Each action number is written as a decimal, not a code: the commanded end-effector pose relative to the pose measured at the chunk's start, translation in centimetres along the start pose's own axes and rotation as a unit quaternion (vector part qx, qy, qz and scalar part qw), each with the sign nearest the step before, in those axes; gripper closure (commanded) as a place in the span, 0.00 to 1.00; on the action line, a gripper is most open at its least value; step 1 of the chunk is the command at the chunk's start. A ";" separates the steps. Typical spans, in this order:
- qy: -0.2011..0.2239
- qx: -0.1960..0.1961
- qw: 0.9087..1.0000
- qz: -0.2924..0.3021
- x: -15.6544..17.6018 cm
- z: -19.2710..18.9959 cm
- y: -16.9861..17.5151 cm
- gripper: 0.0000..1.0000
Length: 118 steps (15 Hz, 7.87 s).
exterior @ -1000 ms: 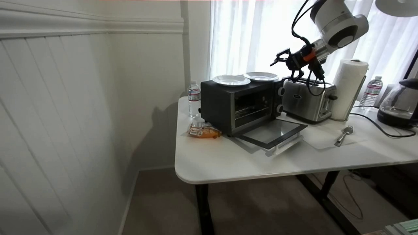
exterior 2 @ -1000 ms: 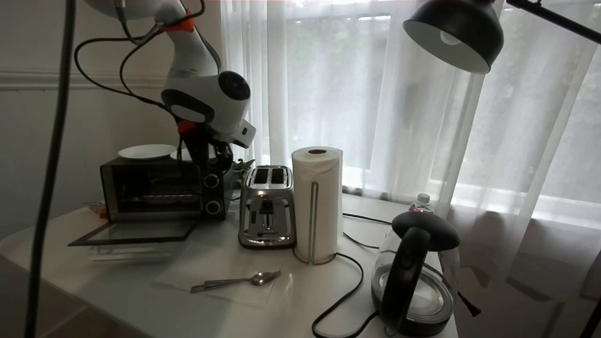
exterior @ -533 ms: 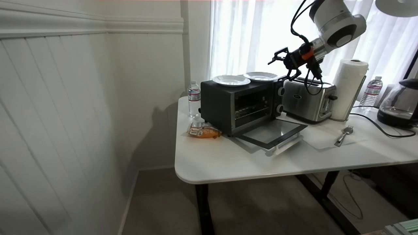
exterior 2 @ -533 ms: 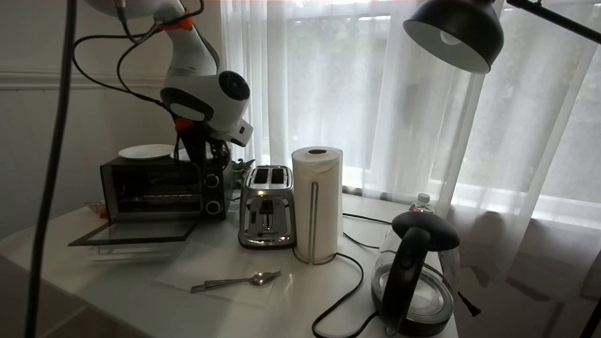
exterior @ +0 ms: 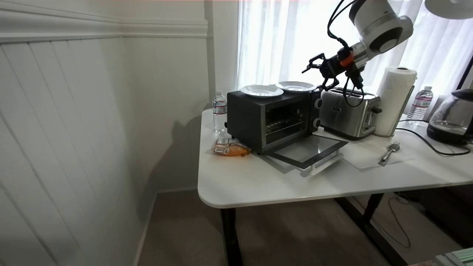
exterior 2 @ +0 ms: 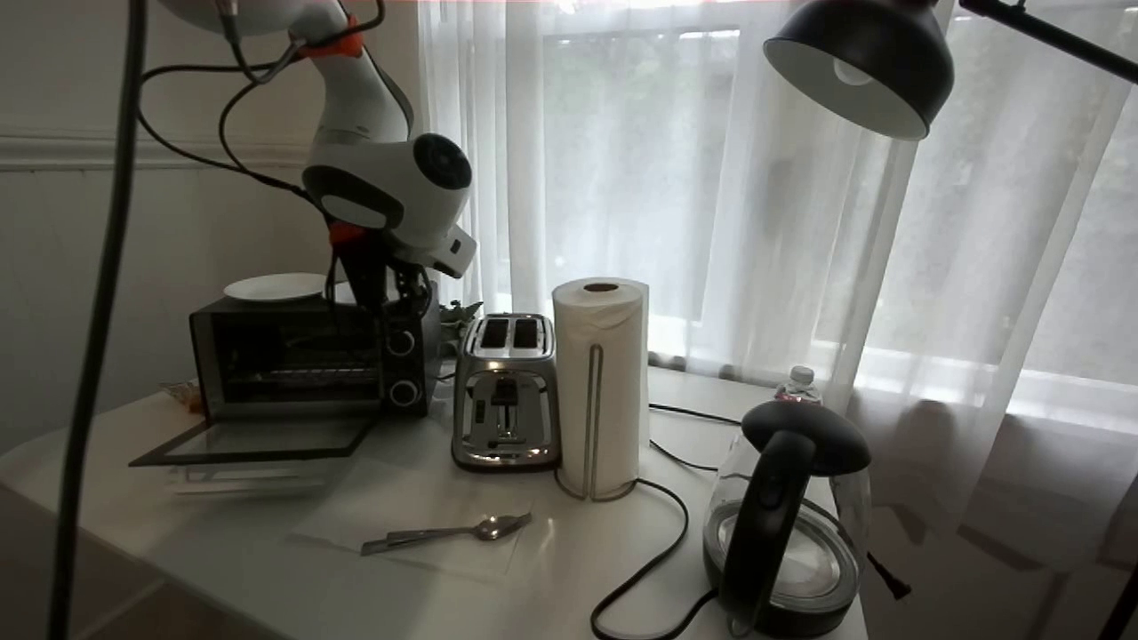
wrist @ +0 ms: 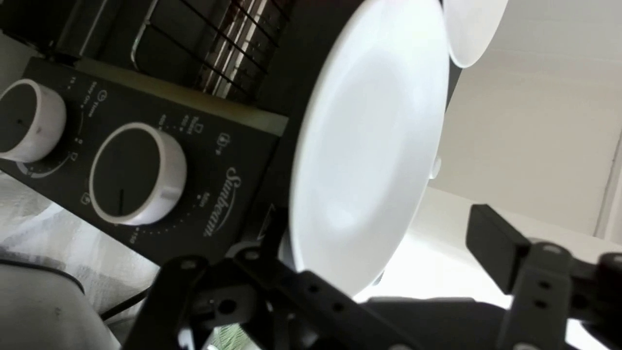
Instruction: Move one glass plate to the left of the table
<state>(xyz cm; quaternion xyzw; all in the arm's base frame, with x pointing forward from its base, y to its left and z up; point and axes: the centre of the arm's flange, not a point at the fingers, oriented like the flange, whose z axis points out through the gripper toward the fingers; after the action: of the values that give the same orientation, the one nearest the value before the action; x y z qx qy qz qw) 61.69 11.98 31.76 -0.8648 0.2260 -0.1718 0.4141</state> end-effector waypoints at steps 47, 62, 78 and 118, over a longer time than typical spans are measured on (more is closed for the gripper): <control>-0.012 0.149 0.984 0.102 -6.0 -18.9 3.3 0.99; 0.074 -0.014 0.991 0.108 -12.1 -28.7 16.4 0.99; 0.140 -0.048 0.951 0.272 -11.9 -33.0 32.0 0.99; 0.195 -0.075 0.893 0.398 -5.7 -28.7 44.2 0.44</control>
<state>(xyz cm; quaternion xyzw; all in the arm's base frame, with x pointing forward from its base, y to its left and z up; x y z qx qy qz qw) 31.80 -28.03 14.27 -0.6833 0.6392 -0.1385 0.3247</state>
